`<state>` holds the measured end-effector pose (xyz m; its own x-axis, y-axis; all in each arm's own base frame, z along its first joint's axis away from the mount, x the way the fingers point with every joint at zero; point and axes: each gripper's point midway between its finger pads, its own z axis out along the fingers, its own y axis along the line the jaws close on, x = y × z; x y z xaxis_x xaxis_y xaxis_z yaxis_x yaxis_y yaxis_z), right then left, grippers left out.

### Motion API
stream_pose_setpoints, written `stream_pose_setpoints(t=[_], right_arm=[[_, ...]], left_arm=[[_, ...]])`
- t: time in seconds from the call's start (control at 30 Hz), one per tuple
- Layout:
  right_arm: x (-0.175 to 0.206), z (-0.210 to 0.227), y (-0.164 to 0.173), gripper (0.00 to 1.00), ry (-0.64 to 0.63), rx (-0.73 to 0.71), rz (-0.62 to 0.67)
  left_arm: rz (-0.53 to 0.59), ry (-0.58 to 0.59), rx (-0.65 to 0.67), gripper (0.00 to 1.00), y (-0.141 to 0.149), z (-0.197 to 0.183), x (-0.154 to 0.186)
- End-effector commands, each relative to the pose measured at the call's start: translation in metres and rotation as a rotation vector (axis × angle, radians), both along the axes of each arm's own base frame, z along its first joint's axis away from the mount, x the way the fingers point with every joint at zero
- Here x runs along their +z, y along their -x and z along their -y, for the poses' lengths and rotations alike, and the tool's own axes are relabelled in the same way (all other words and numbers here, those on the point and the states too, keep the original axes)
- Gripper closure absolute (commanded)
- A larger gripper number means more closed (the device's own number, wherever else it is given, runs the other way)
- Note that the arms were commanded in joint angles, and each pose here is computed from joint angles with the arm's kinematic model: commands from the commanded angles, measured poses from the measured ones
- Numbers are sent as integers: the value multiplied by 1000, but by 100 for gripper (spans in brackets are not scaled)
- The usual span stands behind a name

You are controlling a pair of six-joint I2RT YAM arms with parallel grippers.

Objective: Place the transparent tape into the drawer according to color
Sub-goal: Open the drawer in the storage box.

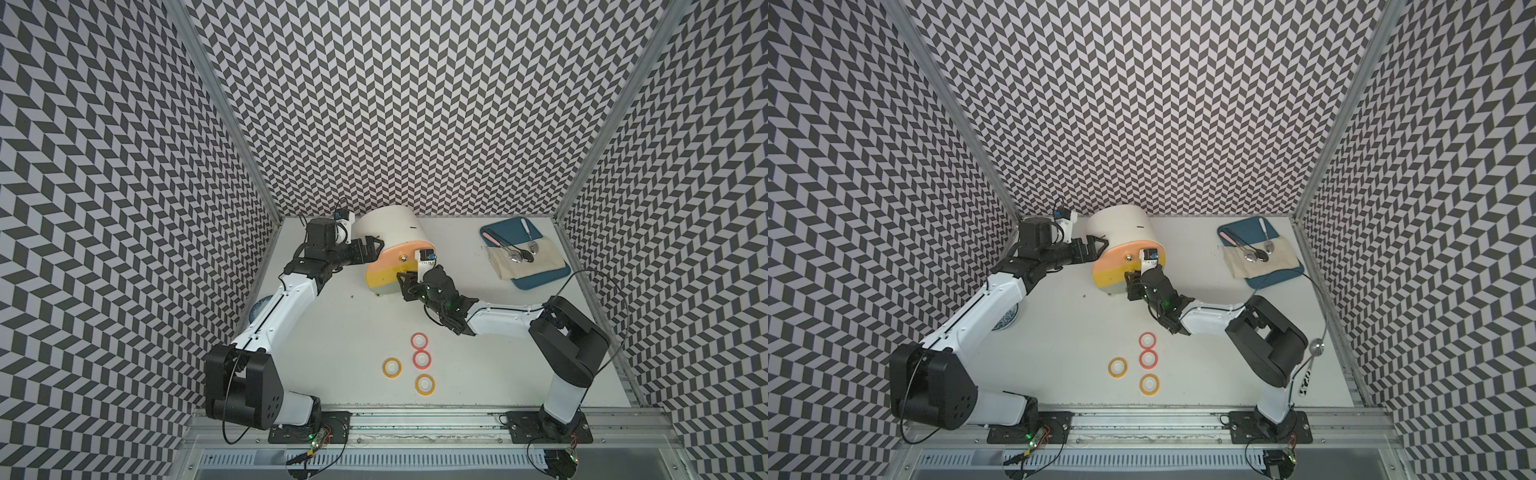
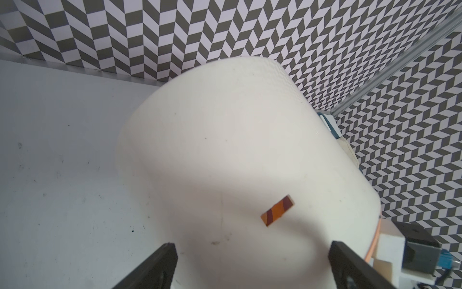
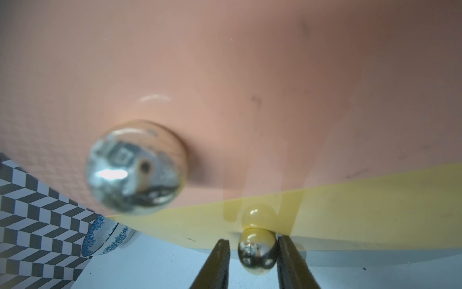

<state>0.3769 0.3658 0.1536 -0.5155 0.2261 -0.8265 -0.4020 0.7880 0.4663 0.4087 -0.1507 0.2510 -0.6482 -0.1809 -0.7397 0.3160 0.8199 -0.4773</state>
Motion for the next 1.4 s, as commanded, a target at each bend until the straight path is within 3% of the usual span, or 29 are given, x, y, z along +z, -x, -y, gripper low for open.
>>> stream_pose_setpoints(t=[0.0,0.53,0.8,1.37], right_arm=[[15,-4,-9,70,-48,-19,43],[22,-4,-10,100,-54,-18,64],[24,1,6,100,-69,0,50],[21,14,79,100,-50,22,-2]], left_arm=[[8,-5,-7,1,4,-2,1],[11,1,-15,1,5,-1,3],[14,6,-18,0,4,0,5],[11,18,-24,0,4,2,4]])
